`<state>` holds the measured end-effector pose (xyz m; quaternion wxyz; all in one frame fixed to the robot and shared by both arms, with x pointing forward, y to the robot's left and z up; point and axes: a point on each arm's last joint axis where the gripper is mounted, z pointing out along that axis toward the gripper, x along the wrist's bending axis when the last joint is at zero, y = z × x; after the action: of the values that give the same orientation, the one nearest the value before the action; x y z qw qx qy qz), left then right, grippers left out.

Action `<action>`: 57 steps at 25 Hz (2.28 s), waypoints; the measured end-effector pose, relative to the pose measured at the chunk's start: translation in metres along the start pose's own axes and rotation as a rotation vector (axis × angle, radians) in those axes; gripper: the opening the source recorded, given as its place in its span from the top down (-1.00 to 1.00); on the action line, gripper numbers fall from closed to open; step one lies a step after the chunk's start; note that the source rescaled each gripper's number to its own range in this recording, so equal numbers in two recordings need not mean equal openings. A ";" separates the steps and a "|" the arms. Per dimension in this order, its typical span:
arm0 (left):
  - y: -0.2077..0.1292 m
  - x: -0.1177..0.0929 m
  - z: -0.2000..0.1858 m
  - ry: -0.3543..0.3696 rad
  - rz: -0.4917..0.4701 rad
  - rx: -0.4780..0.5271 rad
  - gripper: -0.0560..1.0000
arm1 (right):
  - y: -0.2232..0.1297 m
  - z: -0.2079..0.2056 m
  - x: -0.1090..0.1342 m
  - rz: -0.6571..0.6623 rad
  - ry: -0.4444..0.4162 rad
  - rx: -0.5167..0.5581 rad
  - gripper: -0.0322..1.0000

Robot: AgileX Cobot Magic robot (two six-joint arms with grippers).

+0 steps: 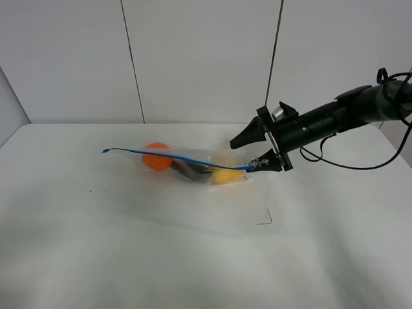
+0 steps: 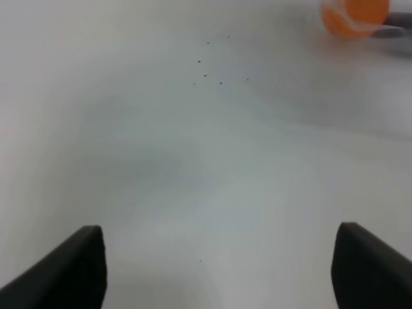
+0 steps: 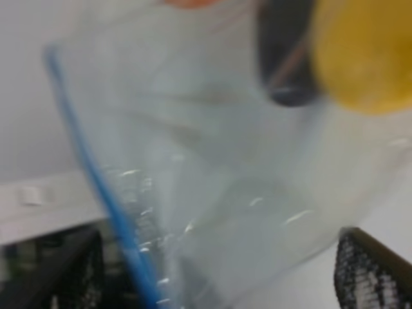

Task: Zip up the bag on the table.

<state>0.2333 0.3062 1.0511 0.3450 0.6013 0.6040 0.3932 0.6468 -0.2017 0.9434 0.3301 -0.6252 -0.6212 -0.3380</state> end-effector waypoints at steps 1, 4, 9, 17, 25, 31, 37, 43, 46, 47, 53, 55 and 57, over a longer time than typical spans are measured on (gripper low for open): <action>0.000 0.000 0.000 -0.003 -0.002 0.000 -0.79 | 0.005 -0.006 0.003 -0.030 -0.066 0.007 -0.89; 0.000 -0.001 0.000 -0.013 -0.007 0.000 -0.79 | 0.020 -0.027 0.011 -0.089 -0.294 -0.001 -0.90; 0.000 -0.001 0.000 -0.014 -0.008 0.000 -0.79 | 0.039 -0.063 0.017 -0.179 -0.649 -0.065 -0.90; 0.000 -0.001 0.000 -0.014 -0.008 0.000 -0.79 | 0.041 -0.083 0.006 -0.198 -0.905 -0.067 -0.90; 0.000 -0.001 0.000 -0.014 -0.008 0.000 -0.79 | 0.035 -0.098 0.027 -0.217 -0.907 -0.124 -0.90; 0.000 -0.001 0.000 -0.014 -0.008 0.000 -0.79 | 0.004 -0.111 0.045 -0.217 -0.898 -0.131 -0.90; 0.000 -0.001 0.000 -0.014 -0.008 0.000 -0.79 | -0.083 -0.118 0.044 -0.166 -0.911 -0.035 -0.90; 0.000 -0.001 0.000 -0.014 -0.008 0.000 -0.79 | -0.182 -0.117 0.030 -0.129 -0.920 0.035 -0.90; 0.000 -0.001 0.000 -0.014 -0.008 0.000 -0.79 | -0.227 -0.114 0.019 -0.135 -0.920 0.020 -0.90; 0.000 -0.001 0.000 -0.014 -0.008 0.000 -0.79 | -0.240 -0.113 0.016 -0.149 -0.920 -0.008 -0.90; 0.000 -0.001 0.000 -0.014 -0.008 0.000 -0.79 | -0.301 -0.117 0.016 -0.287 -0.912 -0.263 -0.90; 0.000 -0.001 0.000 -0.014 -0.008 0.000 -0.79 | -0.319 -0.122 0.021 -0.346 -0.902 -0.377 -0.90; 0.000 -0.001 0.000 -0.014 -0.008 0.000 -0.79 | -0.332 -0.128 0.028 -0.401 -0.890 -0.486 -0.90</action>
<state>0.2333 0.3048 1.0510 0.3509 0.6017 0.6039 0.3874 0.3130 -0.2894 1.0348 -0.1897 -0.6356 -0.7119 -0.2307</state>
